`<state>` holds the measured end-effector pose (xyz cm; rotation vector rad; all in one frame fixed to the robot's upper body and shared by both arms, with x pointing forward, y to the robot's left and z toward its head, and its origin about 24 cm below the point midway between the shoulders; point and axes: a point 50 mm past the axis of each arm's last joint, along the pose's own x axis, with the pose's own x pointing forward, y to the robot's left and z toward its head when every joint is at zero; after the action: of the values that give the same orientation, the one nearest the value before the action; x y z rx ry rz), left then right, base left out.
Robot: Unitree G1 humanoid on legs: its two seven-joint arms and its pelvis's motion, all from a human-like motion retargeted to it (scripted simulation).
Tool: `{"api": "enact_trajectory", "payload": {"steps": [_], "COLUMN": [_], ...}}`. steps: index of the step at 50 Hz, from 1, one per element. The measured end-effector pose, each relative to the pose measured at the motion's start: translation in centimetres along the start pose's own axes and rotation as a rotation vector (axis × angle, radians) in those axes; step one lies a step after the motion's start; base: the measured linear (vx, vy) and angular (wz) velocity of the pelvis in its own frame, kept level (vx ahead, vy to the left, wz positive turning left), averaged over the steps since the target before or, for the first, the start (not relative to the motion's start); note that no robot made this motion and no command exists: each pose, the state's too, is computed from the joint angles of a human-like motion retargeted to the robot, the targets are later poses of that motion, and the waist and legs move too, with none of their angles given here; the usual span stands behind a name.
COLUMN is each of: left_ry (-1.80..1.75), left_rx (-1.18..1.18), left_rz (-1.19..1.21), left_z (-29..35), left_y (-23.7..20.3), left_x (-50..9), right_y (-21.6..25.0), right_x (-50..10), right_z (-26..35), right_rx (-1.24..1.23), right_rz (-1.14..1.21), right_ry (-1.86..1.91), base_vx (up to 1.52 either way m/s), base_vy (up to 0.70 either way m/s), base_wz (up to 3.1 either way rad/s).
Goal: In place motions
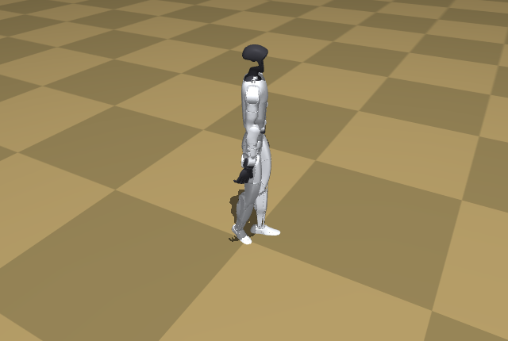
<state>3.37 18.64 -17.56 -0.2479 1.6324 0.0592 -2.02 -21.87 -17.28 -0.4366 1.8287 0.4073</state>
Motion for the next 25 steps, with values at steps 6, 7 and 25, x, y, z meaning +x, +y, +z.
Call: {"api": "enact_trajectory", "payload": {"steps": [6,7,25], "left_ry": [-0.032,-0.031,0.097], "left_rx": [0.023,0.024,-0.059], "left_rz": [0.015,0.017,0.072], "left_z": [1.5,1.6,-3.0], "left_y": [0.2,0.3,2.6], "left_x": [-0.3,-0.4,-0.4], "right_y": [-0.6,-0.7,-1.8], "right_x": [0.0,-0.1,-2.7], "right_z": [-0.3,-0.3,9.3], "right_rx": [0.017,0.019,-0.014], "right_rz": [-0.022,-0.028,-0.057], "right_ry": [0.001,-0.002,-0.359], "base_vx": [-0.17,-0.14,-0.05], "base_vy": [0.15,0.09,0.01], "base_wz": [1.65,1.37,0.32]}}
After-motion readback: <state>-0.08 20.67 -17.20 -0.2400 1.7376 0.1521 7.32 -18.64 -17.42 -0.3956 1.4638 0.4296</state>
